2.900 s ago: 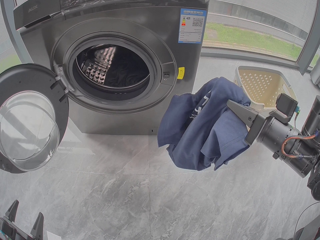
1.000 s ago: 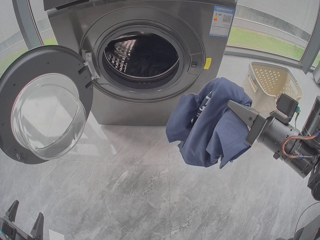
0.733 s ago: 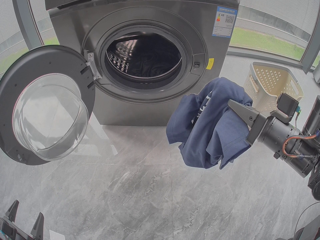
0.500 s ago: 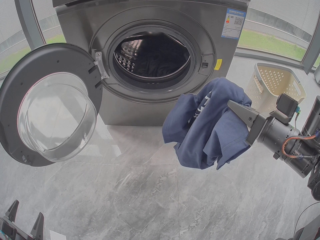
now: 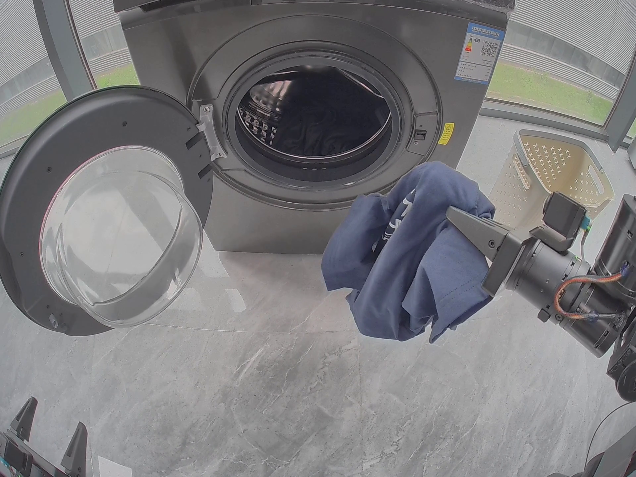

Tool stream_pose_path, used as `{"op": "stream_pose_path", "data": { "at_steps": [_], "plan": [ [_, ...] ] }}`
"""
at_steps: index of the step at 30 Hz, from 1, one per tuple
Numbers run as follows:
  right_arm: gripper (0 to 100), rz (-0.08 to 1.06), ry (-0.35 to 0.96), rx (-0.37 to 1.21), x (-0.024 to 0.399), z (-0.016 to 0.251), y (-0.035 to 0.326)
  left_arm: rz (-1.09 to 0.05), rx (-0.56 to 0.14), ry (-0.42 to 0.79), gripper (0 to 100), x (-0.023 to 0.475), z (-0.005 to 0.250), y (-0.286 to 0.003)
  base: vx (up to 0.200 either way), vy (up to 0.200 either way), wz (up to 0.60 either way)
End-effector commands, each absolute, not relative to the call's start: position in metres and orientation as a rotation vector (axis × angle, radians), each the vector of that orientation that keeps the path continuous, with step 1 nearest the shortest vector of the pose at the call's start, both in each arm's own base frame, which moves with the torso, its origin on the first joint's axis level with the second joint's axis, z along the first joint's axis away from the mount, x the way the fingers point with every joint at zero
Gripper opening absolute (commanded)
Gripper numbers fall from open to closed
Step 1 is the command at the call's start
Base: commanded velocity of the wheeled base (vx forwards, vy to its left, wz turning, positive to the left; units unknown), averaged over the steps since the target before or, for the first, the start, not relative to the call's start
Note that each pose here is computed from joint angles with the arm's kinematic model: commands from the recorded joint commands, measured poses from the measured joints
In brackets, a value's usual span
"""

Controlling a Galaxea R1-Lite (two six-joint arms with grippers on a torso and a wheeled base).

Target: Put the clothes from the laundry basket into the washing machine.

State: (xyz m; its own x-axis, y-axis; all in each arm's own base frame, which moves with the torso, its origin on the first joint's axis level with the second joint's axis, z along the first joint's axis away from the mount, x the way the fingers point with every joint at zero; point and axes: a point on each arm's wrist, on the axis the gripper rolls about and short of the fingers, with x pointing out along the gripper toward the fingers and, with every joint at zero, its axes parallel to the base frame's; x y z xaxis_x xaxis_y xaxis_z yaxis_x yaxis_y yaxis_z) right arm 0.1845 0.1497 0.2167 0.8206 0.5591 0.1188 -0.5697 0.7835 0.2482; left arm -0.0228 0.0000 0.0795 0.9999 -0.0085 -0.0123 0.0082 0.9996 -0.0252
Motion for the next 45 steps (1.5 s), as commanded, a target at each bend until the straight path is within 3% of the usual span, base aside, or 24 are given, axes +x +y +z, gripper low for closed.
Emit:
{"op": "stream_pose_path", "data": {
  "at_steps": [1,29,32,35,38,45],
  "plan": [
    [0,0.616,-0.030,0.281,0.184,0.215,0.152,-0.009,-0.020,0.006,100,-0.023,0.076,0.000,0.000,0.000,0.00],
    [0,0.668,-0.013,0.277,0.187,0.213,0.176,-0.035,0.042,-0.010,100,-0.023,0.076,-0.001,0.000,0.000,0.00],
    [0,0.672,-0.022,0.283,0.190,0.216,0.179,-0.031,-0.003,-0.189,100,-0.030,0.117,-0.001,0.000,0.000,0.00],
    [0,0.675,-0.037,0.291,0.195,0.221,0.185,-0.055,-0.002,-0.136,100,-0.021,0.135,-0.001,0.000,0.000,0.00],
    [0,0.682,-0.056,0.304,0.200,0.225,0.191,-0.178,-0.016,-0.060,100,-0.004,0.144,-0.002,0.000,0.000,0.00],
    [0,0.688,-0.059,0.310,0.210,0.216,0.205,-0.308,-0.046,-0.036,100,0.035,0.177,-0.009,0.000,0.000,0.00]
  ]
}}
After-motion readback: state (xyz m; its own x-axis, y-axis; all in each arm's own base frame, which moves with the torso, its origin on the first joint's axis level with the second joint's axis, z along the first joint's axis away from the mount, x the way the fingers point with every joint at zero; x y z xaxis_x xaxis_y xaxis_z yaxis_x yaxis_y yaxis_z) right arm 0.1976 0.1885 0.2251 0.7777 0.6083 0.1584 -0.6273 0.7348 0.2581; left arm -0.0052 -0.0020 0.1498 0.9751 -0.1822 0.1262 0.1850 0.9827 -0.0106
